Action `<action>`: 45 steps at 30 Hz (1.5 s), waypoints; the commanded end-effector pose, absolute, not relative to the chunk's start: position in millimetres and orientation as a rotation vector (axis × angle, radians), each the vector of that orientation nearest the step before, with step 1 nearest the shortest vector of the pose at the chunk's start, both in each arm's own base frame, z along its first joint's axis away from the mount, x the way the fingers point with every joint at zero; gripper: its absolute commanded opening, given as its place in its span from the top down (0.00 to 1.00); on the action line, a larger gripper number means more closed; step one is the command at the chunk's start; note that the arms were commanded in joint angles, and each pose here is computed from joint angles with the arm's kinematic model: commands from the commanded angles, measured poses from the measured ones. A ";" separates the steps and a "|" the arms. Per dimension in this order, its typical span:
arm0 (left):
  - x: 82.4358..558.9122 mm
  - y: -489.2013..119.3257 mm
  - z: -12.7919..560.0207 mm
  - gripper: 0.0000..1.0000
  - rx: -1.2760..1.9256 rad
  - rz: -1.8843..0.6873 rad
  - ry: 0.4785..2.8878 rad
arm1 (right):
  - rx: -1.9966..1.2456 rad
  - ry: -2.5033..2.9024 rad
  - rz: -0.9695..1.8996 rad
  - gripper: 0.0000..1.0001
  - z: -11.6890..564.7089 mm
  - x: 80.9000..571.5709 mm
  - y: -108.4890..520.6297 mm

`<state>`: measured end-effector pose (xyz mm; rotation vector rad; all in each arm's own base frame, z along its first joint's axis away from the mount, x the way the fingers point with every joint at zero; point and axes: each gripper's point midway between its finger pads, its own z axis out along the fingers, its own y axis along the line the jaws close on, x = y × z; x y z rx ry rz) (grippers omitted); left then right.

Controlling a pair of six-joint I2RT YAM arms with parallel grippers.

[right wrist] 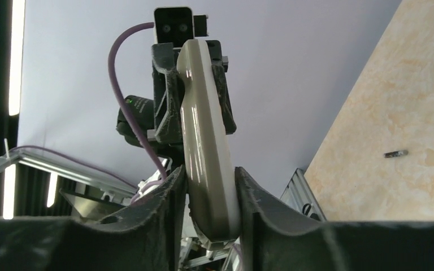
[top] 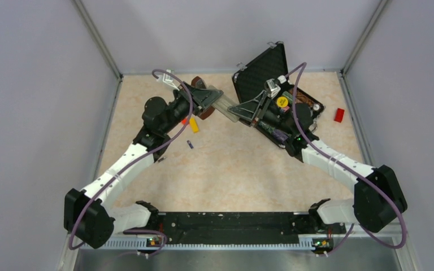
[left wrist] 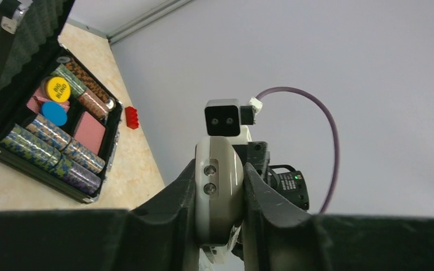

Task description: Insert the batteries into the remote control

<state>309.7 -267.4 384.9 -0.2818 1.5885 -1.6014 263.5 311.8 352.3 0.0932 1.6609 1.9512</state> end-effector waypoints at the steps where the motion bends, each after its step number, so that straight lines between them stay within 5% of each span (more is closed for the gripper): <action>1: 309.8 -266.4 394.3 1.00 -0.194 -1.526 1.555 | 0.101 1.655 1.927 0.54 352.4 262.2 309.9; 5: 312.6 -257.5 387.9 1.00 -0.124 -1.375 1.564 | 0.186 1.781 1.758 0.30 327.0 271.4 295.1; 9: 311.5 -247.7 376.1 1.00 -0.056 -1.247 1.563 | 0.207 1.824 1.597 0.25 321.4 274.4 277.0; 15: 312.7 -243.5 366.5 1.00 -0.017 -1.185 1.549 | 0.222 1.847 1.577 0.47 328.2 271.2 275.4; 28: 314.9 -252.8 362.5 1.00 -0.008 -1.236 1.563 | 0.188 1.811 1.746 0.55 341.8 263.8 304.8; 35: 314.9 -255.2 358.0 1.00 -0.008 -1.252 1.574 | 0.196 1.790 1.792 0.74 344.3 265.6 309.6; 45: 319.7 -252.3 357.5 1.00 -0.027 -1.228 1.563 | 0.281 1.870 1.791 0.65 321.0 270.4 315.4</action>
